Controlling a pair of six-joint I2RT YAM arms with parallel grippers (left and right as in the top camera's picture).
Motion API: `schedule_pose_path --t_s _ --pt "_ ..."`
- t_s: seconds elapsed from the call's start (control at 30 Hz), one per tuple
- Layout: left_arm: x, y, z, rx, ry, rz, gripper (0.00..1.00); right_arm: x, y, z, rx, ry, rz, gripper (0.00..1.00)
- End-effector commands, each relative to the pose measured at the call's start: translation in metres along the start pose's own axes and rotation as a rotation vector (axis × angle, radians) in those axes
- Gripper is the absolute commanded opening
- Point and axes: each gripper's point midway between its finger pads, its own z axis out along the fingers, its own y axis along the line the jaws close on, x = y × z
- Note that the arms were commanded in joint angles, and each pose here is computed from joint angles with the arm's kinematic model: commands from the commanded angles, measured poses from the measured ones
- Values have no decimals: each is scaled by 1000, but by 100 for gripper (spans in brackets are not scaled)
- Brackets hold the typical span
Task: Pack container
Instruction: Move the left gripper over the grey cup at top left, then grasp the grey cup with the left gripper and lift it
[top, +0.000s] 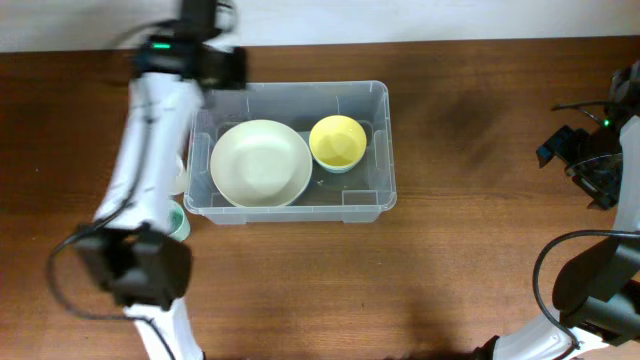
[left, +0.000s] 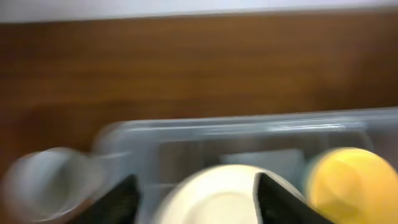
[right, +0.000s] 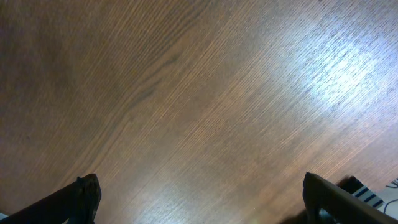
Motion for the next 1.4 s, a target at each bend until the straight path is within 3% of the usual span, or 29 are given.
schedule_pose_path --t_s 0.0,0.2,0.37,0.67,1.07,1.13,1.23,1.37 --pt "-10 66 -35 -101 -49 -110 68 1 0 2 5 7 3 99" --pt "35 128 -7 -153 113 -236 69 1 0 2 5 6 3 99" --pt "71 152 29 -191 227 -372 69 1 0 2 5 7 3 99" --pt "120 180 82 -218 390 -435 70 1 0 2 5 6 3 99" --pt "127 184 106 -219 401 -438 68 1 0 2 5 6 3 99" --pt "126 184 106 -219 396 -438 64 1 0 2 5 6 3 99" --pt "127 184 107 -219 400 -438 48 1 0 2 5 6 3 99" --pt "129 180 106 -202 415 -442 46 1 0 2 5 6 3 99"
